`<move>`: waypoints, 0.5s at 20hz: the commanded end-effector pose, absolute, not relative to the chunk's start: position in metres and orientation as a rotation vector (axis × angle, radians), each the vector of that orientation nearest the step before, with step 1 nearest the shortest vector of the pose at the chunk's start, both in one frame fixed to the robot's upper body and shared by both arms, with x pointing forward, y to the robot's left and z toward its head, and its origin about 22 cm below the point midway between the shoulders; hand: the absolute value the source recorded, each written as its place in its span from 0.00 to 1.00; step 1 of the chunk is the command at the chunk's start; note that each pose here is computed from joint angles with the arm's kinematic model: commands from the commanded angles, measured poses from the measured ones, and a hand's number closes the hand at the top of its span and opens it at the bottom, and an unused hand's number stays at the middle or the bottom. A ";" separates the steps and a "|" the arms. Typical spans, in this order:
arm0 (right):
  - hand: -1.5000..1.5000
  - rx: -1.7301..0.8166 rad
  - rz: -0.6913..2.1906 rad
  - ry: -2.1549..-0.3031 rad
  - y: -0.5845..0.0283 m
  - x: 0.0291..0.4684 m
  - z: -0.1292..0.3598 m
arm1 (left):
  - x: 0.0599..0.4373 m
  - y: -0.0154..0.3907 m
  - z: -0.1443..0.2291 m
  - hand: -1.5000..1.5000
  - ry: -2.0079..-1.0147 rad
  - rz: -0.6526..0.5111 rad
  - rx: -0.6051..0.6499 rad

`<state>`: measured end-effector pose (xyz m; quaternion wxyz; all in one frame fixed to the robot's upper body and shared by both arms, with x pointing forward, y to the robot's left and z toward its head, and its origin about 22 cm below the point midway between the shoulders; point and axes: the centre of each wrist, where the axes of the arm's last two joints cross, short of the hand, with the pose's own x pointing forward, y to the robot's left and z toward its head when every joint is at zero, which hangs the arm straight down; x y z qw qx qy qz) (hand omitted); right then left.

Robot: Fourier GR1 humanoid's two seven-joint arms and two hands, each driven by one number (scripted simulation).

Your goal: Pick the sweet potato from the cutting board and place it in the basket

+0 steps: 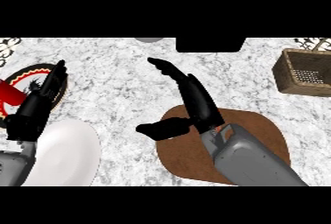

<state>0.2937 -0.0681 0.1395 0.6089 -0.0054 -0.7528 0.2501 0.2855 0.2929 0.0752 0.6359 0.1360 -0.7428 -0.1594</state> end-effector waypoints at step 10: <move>0.00 -0.398 1.523 -1.140 -0.097 0.327 0.254 | 0.284 0.296 0.077 0.50 -1.704 -0.399 0.304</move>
